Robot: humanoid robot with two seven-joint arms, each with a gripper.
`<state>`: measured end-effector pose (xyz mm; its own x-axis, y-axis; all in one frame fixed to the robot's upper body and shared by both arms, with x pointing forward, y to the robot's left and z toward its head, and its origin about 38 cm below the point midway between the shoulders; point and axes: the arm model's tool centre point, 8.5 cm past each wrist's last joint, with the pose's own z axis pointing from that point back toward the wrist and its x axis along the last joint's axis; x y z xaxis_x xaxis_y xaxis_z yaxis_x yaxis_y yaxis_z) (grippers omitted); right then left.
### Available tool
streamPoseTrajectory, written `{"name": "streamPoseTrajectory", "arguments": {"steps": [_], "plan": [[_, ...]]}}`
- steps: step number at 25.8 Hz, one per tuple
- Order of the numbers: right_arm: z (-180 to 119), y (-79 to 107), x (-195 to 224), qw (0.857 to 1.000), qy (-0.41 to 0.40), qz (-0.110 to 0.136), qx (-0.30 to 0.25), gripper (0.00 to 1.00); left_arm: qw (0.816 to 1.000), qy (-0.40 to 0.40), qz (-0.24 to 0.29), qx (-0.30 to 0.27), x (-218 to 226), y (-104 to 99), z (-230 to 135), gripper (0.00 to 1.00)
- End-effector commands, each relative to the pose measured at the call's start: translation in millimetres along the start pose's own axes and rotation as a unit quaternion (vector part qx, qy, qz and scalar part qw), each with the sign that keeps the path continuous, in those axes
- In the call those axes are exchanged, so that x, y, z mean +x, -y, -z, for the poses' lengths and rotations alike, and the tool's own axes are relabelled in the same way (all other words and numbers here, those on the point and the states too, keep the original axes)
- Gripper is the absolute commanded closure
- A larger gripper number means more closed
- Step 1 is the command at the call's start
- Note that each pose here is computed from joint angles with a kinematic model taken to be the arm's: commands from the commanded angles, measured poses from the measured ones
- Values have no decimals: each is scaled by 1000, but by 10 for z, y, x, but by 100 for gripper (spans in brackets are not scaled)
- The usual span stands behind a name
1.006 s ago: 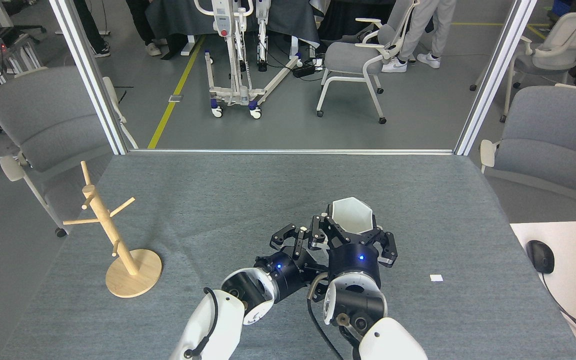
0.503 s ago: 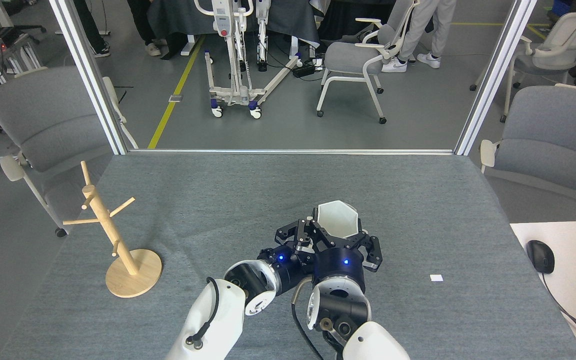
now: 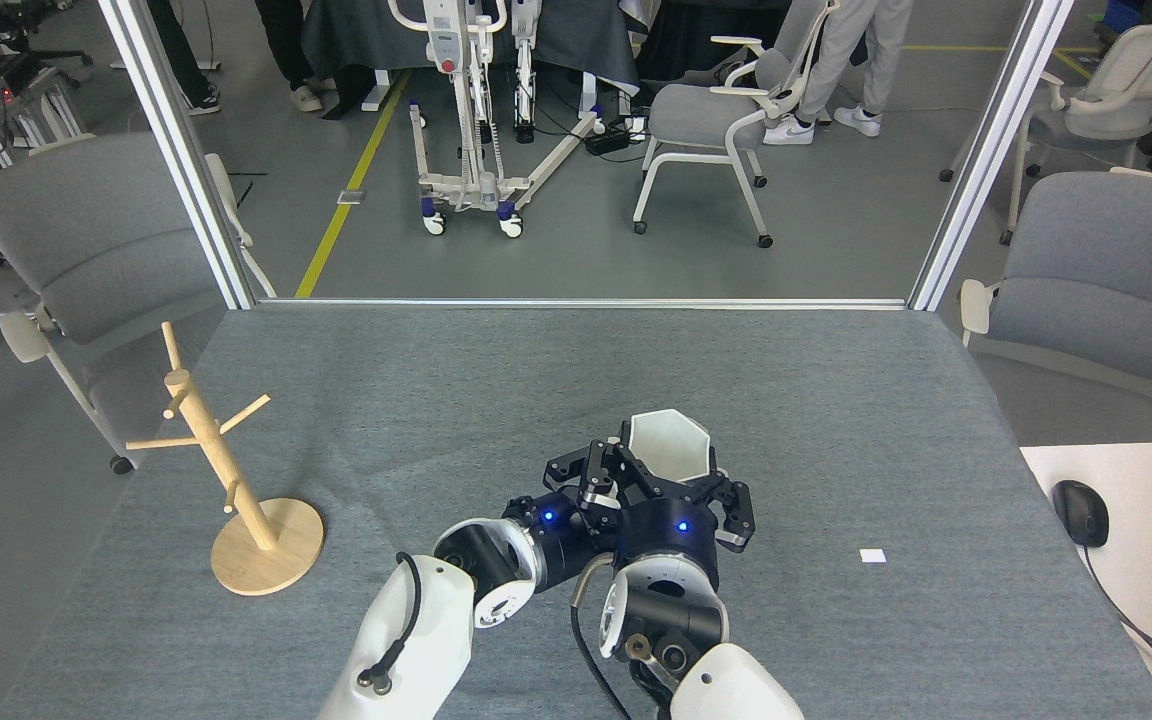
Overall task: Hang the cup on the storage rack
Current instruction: 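Grasp the cup with the left gripper beside the right gripper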
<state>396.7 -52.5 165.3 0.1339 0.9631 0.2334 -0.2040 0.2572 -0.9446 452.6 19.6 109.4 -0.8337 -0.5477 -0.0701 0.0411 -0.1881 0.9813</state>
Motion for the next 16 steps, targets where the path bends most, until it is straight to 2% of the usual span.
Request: {"name": "streamPoseTrajectory", "arguments": {"steps": [1,4,11,16], "plan": [[2,14,75,999,28,-17,-4,1,1000,-2,0,-1,-15,6,-6,100],[7,53,95,999,40,-21,-21,1,1000,-3,-5,-9,-16,69,-5,100],[-58,259,123,985,47,-7,-163,1,1000,-3,-13,-25,-13,196,-11,100],[-77,363,110,977,41,5,-210,1,999,-5,-21,-33,53,326,-56,100]]}}
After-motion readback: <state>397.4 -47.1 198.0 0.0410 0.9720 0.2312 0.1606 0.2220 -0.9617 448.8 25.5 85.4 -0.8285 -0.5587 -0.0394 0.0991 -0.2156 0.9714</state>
